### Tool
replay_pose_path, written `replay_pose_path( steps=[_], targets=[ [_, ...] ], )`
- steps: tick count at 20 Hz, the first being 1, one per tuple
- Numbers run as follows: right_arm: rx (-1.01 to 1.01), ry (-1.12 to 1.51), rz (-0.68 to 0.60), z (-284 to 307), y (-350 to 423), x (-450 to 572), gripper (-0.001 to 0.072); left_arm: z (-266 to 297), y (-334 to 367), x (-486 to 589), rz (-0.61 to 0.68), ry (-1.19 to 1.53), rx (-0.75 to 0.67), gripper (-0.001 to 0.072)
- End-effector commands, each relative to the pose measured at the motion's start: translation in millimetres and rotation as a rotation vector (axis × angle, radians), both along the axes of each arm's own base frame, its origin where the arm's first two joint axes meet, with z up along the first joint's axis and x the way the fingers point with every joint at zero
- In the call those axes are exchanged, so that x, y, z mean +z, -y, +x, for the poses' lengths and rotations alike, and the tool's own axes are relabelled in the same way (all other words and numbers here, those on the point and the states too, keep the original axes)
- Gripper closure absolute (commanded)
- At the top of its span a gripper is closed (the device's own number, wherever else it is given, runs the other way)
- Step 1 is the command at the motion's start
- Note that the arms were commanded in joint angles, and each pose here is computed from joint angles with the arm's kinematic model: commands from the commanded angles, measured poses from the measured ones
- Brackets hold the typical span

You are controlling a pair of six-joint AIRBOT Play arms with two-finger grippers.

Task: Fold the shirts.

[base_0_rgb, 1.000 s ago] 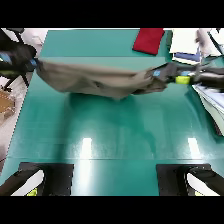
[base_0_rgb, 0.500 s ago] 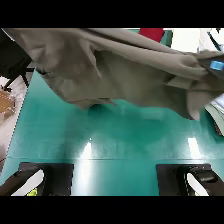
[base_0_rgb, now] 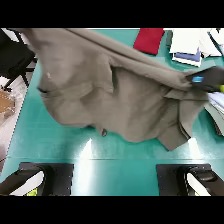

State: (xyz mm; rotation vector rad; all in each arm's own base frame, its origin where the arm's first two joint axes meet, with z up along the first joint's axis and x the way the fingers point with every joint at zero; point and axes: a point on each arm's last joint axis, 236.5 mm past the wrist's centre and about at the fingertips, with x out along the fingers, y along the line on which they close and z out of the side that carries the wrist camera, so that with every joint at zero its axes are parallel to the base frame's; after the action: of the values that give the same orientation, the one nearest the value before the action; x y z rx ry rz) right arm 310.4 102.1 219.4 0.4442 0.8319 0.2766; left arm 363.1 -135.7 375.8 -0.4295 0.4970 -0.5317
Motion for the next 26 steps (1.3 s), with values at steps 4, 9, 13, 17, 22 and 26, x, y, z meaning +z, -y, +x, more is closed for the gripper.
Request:
replay_pose_path(
  steps=[4,9,13,17,22,26],
  targets=[
    [-0.266,-0.09,-0.042,139,88,-146,0.069,153,33,-177,0.085,-0.1,0.112,0.0681],
    [-0.276,-0.239,0.038,182,112,-203,0.0688,195,45,-244,-0.005,-0.196,0.187,0.068],
    [-0.269,-0.332,0.124,186,113,-232,0.024,195,61,-272,0.019,-0.242,0.156,0.0247],
    [-0.254,-0.348,0.104,134,145,-220,0.0139,192,36,-269,0.06,-0.272,0.16,0.0029],
    [-0.324,-0.506,0.179,40,165,-282,0.014,164,-4,-287,0.139,-0.43,0.145,0.0029],
    [-0.381,-0.492,0.197,25,193,-292,0.014,109,-39,-327,0.24,-0.686,0.08,0.0117]
  ],
)
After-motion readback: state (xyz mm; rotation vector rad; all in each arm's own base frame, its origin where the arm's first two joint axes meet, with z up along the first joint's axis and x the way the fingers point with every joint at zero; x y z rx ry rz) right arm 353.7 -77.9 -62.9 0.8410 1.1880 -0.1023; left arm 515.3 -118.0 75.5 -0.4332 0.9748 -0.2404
